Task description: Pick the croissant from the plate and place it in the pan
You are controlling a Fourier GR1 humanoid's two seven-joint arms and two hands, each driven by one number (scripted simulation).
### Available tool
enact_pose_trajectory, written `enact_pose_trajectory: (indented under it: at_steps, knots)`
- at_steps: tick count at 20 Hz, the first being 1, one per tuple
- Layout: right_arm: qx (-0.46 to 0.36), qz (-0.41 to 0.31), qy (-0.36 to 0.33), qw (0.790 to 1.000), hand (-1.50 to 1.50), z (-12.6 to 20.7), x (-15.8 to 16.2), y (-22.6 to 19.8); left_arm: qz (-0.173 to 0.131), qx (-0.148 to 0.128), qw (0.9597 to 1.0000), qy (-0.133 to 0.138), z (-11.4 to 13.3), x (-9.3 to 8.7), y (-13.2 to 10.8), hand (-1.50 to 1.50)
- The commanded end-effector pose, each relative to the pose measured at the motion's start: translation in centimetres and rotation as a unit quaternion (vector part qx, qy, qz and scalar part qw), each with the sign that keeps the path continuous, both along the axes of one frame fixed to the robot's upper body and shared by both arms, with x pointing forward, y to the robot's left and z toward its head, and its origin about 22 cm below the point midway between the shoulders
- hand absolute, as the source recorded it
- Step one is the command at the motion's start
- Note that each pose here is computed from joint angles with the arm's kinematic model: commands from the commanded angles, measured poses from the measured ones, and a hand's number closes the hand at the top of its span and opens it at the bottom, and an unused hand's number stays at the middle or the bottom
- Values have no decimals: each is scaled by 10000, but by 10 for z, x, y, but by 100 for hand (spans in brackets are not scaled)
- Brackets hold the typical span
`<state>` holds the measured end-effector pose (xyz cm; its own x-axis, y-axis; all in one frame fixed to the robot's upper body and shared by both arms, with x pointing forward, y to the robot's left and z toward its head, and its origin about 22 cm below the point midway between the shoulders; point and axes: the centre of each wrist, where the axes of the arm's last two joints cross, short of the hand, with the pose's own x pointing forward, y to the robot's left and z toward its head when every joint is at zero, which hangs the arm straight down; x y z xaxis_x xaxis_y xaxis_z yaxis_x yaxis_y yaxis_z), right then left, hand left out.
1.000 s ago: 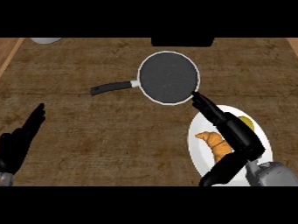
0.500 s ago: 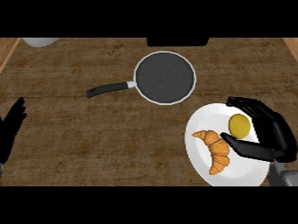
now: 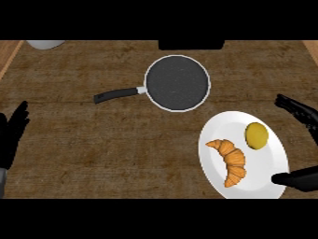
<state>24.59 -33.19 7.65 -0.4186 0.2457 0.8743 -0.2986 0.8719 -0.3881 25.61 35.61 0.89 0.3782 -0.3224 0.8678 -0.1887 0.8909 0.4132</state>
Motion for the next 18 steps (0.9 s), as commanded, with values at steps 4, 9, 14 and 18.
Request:
enact_pose_trajectory:
  at_steps: [4, 9, 14, 18]
  knots:
    - [-2719, 78, 85, 9622, -150, 77, 9, 12, -56, 13, 10000, -41, 2, 10, -6, 0]
    - [-3851, 284, 414, 9215, -150, 94, 1, 55, -90, 89, 9999, 35, -9, 3, -8, 0]
    - [-4664, 371, 689, 8811, -150, 81, 5, 88, -10, 72, 9999, -133, 15, 16, 3, 0]
    - [-5151, 479, 1030, 8496, -150, 55, 0, 117, -24, 41, 10000, 18, 6, 17, -14, 0]
